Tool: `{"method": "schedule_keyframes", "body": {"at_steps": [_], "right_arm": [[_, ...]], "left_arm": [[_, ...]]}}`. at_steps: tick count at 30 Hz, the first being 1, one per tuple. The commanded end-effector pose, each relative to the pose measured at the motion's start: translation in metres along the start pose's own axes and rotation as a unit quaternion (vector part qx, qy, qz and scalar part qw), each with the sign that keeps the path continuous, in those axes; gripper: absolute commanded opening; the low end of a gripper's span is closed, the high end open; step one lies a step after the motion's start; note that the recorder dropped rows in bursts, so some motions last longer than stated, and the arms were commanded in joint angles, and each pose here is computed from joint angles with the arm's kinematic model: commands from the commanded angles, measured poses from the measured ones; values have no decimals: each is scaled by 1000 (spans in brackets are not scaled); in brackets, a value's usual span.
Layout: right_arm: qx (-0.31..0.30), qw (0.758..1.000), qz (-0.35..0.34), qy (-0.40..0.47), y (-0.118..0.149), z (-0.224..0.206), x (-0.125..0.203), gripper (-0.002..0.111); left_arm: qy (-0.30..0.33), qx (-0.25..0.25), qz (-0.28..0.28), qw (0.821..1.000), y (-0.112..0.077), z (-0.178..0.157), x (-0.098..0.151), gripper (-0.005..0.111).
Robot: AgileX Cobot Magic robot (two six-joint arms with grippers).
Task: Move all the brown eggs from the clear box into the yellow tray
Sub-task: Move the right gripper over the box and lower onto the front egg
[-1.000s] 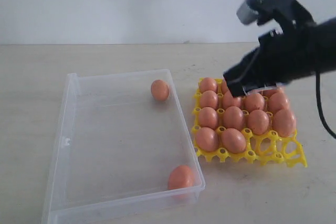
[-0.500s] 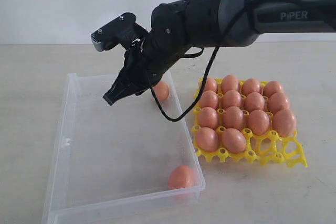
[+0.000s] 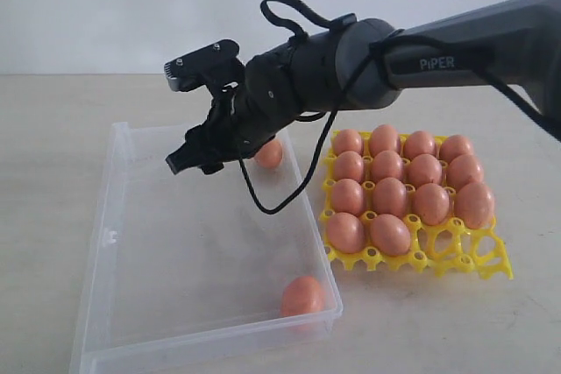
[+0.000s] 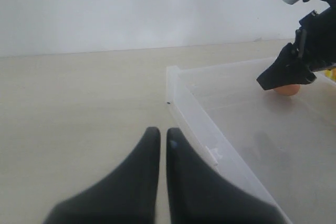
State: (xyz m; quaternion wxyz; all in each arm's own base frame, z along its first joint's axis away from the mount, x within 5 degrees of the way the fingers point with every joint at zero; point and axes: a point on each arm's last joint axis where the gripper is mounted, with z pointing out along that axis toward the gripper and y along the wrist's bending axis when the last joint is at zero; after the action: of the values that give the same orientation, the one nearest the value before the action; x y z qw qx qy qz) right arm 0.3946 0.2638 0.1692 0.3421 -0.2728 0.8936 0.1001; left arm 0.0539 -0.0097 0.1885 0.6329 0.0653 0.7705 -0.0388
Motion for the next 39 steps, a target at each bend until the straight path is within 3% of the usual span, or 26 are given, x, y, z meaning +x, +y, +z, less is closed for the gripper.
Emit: {"method": "schedule_keyframes", "body": {"at_steps": [1,6,9,12,17,27,32,36,39], "right_arm": [[15,999,38,-20,-2,2,-4,54],[19,1000,22,-7,-3,-2,-3,54],[26,996,-53,63,-5,-11,5,54],[18,975,-141,172,-8,-28,19,54],[-4,938,-202,282,-4,-64,27,54],[-80,897,-375,221,49,-112,8,54],[-204,900,-274,272,71,-107,25,54],[-120,929,-146,320,64,-94,31,54],[-74,925,-130,349,57,-90,37,54]], "left_arm": [[-2,2,2,1000,0,0,1,4],[-2,2,2,1000,0,0,1,4],[-2,2,2,1000,0,0,1,4],[-2,2,2,1000,0,0,1,4],[-2,2,2,1000,0,0,1,4],[-2,2,2,1000,0,0,1,4],[-2,2,2,1000,0,0,1,4],[-2,2,2,1000,0,0,1,4],[-2,2,2,1000,0,0,1,4]]}}
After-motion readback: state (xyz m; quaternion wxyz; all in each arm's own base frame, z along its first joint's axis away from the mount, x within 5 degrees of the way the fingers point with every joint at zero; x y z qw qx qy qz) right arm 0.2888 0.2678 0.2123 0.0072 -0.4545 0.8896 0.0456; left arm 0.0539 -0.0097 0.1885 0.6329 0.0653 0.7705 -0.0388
